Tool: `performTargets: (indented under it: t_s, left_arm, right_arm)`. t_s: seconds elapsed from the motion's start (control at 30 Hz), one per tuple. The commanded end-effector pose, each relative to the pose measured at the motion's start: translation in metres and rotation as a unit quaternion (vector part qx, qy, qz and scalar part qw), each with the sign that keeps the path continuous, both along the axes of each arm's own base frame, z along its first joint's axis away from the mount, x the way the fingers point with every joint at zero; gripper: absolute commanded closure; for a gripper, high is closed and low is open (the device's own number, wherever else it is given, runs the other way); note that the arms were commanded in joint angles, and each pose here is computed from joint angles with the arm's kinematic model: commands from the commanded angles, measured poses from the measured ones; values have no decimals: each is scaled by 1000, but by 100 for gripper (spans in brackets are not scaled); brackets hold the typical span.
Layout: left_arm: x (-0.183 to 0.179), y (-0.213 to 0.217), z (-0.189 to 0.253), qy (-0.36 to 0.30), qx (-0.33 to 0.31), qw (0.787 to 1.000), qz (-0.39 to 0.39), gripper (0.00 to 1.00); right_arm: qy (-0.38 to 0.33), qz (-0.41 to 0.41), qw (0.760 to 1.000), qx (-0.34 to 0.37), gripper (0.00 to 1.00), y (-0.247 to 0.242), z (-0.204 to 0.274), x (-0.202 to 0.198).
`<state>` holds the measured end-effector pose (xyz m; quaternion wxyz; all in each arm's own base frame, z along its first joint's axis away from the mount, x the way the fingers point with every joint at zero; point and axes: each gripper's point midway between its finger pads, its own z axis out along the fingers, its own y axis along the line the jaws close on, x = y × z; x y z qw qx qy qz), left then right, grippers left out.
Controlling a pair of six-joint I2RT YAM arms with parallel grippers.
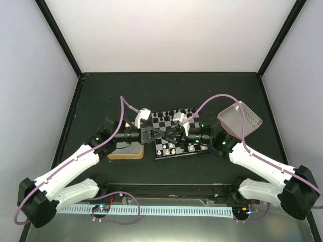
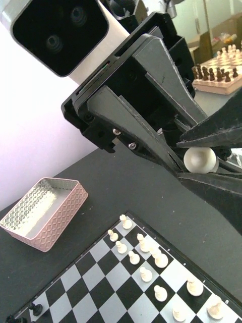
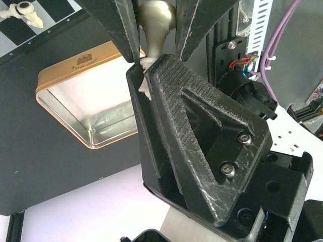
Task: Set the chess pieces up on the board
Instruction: Place the chess piece on the chessboard.
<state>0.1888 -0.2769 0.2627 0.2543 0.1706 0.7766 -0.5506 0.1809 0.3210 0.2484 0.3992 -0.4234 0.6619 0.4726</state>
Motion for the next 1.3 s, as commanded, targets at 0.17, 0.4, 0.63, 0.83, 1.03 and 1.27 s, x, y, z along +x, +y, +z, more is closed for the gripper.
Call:
performTargets:
  t_s: [0.17, 0.4, 0.63, 0.83, 1.03, 1.27]
  left_arm:
    - [5, 1, 14, -43, 4, 999, 7, 97]
    - [31, 14, -15, -65, 73, 992, 84, 98]
    - [39, -5, -53, -81, 146, 981, 100, 98]
    - [31, -36, -85, -135, 238, 957, 98, 98]
    - [16, -69, -119, -180, 290, 938, 67, 98]
    - [19, -89, -152, -204, 325, 922, 54, 98]
  right_arm:
    - [17, -50, 998, -20, 53, -8, -11, 9]
    - [34, -165, 985, -37, 40, -42, -23, 24]
    - [62, -430, 899, -52, 34, -126, -35, 72]
    - [123, -571, 809, -69, 33, -183, -55, 88]
    - [161, -600, 782, -51, 33, -201, -73, 88]
    - [168, -606, 776, -40, 33, -211, -77, 86]
